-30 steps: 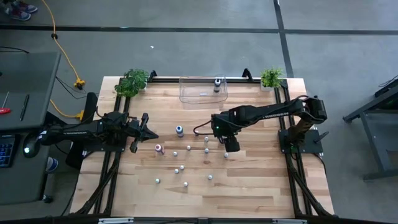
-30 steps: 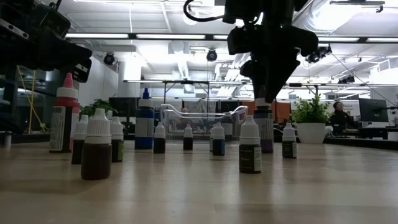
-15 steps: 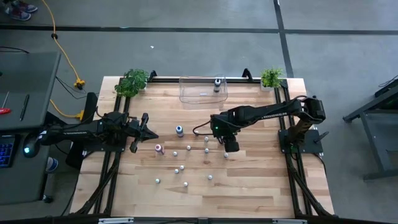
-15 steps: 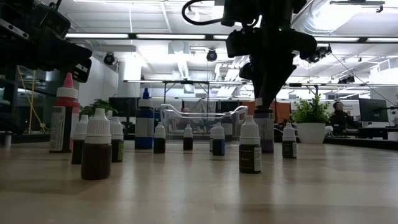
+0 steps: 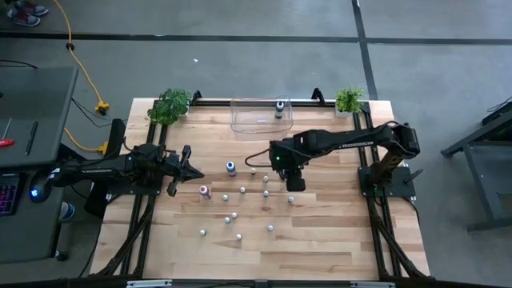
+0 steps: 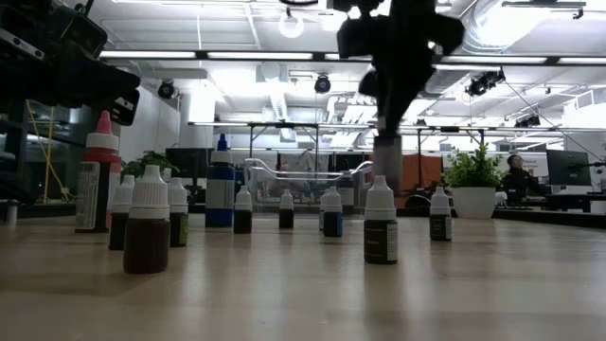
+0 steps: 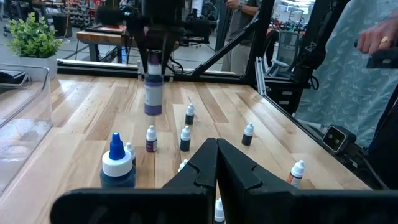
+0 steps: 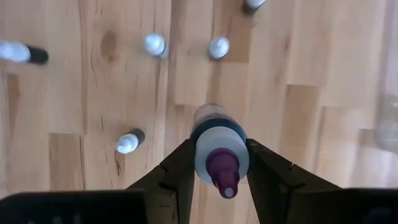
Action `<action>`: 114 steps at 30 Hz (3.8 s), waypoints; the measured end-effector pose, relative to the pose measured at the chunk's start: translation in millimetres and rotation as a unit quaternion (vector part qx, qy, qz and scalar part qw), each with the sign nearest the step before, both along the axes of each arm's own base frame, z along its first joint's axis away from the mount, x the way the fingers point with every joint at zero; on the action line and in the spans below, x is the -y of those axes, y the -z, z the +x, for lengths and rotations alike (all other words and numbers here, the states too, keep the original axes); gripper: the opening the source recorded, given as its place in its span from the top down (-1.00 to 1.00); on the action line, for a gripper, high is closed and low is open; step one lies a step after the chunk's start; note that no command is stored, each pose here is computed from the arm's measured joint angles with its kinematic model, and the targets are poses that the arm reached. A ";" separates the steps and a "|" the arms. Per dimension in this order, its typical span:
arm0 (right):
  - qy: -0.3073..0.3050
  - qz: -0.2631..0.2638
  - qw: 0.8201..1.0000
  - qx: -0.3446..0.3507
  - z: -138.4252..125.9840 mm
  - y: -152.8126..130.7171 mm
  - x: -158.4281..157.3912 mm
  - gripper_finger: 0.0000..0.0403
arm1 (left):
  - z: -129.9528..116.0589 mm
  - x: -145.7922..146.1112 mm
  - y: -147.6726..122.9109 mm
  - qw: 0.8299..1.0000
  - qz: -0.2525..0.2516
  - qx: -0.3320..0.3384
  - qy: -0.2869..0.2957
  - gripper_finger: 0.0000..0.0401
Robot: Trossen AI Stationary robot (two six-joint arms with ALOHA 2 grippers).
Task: Pick & Place food coloring
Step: Put the large purple food coloring bottle into the transparent bin
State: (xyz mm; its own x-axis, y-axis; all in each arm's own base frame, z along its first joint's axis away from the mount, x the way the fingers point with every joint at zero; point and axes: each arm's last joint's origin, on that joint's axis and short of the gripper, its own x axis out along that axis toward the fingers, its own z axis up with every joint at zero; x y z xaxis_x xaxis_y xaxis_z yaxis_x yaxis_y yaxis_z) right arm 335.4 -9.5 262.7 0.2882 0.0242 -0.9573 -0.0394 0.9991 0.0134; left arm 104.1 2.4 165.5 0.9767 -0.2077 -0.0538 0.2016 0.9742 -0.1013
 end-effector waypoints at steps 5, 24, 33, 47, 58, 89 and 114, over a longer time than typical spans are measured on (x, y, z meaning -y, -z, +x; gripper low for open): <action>0.037 0.010 0.998 0.041 6.3 -36.6 6.9 0.42 | 0.0 0.0 0.0 1.000 0.000 0.000 0.000 0.99; 0.211 0.079 0.961 0.159 13.9 -105.0 18.4 0.43 | 0.0 0.0 0.0 1.000 0.000 0.000 0.000 0.99; 0.277 0.027 0.943 0.181 13.6 -106.5 37.2 0.43 | 0.0 0.0 0.1 1.000 0.000 0.000 0.000 0.99; 0.292 -0.012 0.934 0.205 15.0 -128.1 83.2 0.41 | 0.0 0.0 0.1 1.000 0.000 0.000 0.000 0.99; 0.331 -0.035 0.934 0.131 50.7 -114.8 150.2 0.42 | 0.0 0.0 0.1 1.000 0.000 0.000 0.000 0.99; 0.567 0.042 0.808 0.157 46.1 11.3 238.0 0.40 | 0.1 -0.2 0.1 1.000 0.000 0.000 -0.004 0.99; 0.567 0.021 0.815 0.113 50.5 38.6 241.6 0.39 | 0.0 -0.2 0.0 1.000 0.000 0.000 -0.004 0.99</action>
State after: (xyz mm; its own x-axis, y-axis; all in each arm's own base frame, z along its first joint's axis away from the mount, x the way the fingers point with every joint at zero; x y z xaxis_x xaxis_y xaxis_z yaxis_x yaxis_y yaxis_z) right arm 385.9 -251.1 224.1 0.3164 -0.3502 -0.8816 0.9041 0.3928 0.1684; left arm 104.1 2.6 165.5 0.9783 -0.1999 -0.0539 0.1938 0.9758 -0.1008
